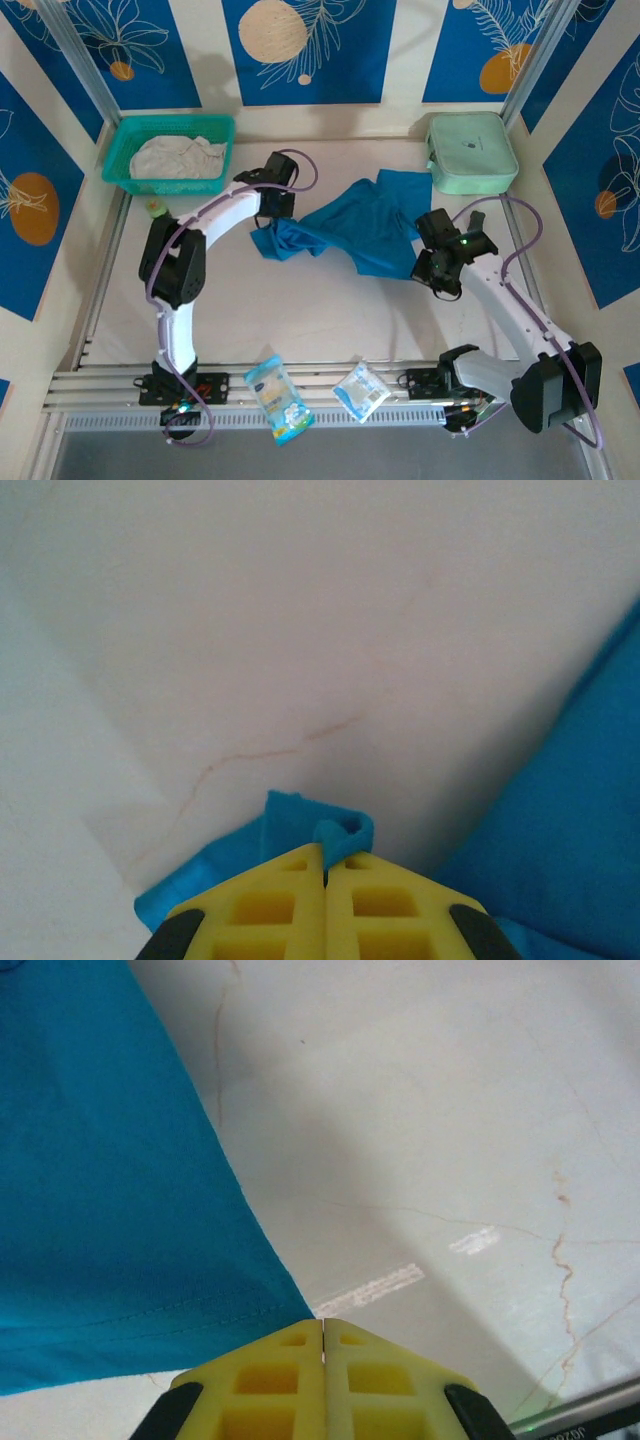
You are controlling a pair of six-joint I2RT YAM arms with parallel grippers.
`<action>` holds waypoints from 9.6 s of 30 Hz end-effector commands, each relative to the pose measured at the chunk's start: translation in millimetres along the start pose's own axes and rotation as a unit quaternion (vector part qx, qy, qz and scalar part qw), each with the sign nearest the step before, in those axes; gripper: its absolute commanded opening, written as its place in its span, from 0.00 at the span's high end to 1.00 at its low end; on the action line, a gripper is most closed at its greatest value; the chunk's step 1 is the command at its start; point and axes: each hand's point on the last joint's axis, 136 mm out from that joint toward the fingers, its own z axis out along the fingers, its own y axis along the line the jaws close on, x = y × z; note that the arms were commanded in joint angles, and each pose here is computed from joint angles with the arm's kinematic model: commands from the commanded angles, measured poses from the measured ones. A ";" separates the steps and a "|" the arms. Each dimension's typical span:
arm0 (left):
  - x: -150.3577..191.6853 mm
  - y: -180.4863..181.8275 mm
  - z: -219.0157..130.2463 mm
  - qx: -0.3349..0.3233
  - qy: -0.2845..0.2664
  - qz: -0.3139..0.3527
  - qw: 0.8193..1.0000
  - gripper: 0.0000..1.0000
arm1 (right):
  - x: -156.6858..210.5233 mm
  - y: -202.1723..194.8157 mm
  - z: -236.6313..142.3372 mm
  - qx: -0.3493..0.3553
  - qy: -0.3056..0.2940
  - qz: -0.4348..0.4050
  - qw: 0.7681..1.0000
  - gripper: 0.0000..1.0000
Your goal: Fold and stack the t-shirts
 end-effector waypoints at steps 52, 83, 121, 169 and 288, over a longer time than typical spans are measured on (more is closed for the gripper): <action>156.9 -20.6 -2.1 0.069 0.133 -0.085 0.985 0.41 | -63.9 -24.9 25.6 0.030 -0.023 0.036 0.999 0.39; 135.3 40.3 -83.6 -0.017 0.033 -0.096 0.995 1.00 | -151.5 298.8 146.3 -0.118 0.055 -0.235 0.963 0.52; 186.5 79.0 -110.3 -0.041 0.021 -0.137 0.990 1.00 | -34.0 94.0 87.1 -0.030 0.040 -0.088 0.995 1.00; 125.6 52.9 -136.0 0.003 -0.033 -0.091 0.995 0.27 | 43.3 321.8 78.5 -0.252 0.181 -0.386 0.869 0.79; -1.6 -35.6 -146.0 0.435 -0.212 0.093 0.870 1.00 | -87.5 267.7 -57.6 -0.377 0.025 -0.268 0.886 0.48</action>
